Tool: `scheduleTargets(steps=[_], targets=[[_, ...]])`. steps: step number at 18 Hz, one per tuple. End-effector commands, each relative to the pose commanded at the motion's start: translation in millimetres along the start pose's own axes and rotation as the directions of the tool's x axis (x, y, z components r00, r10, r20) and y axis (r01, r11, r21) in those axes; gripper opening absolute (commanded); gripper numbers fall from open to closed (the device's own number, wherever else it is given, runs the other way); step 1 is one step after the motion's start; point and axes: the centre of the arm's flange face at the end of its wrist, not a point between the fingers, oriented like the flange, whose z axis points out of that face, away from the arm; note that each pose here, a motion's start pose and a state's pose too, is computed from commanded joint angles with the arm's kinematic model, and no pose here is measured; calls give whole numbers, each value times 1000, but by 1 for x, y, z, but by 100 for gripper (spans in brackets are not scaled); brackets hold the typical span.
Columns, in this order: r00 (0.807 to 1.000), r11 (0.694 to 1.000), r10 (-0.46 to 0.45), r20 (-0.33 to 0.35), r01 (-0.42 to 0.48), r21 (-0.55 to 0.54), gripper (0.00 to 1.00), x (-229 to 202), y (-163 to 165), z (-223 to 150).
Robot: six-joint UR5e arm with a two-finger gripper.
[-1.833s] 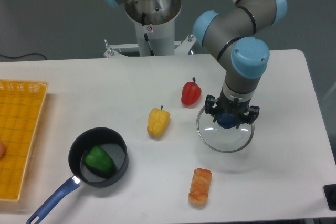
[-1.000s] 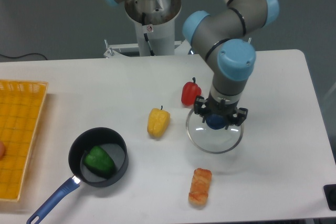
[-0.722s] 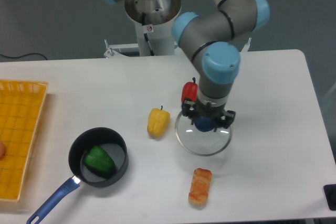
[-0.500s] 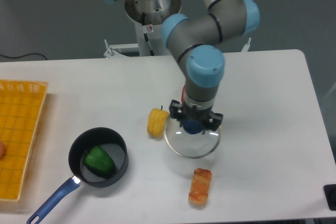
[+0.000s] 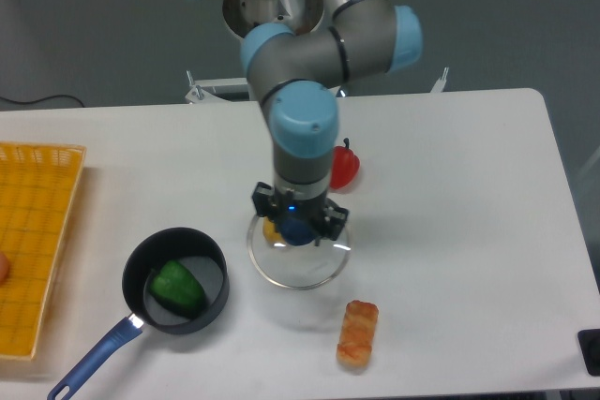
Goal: Close the pot lid
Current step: 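Carry the glass lid over the dark blue saucepan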
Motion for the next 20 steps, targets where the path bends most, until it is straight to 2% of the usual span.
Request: scheduleTargets(steps=[10, 13, 16, 20], targets=[[1000, 999, -15, 27, 13, 51, 49, 81, -34, 4], [1000, 999, -9, 28, 7, 49, 49, 97, -37, 5], [998, 1000, 2, 56, -4, 29, 49, 109, -40, 9], [999, 1000, 8, 52, -9, 17, 49, 119, -42, 17]])
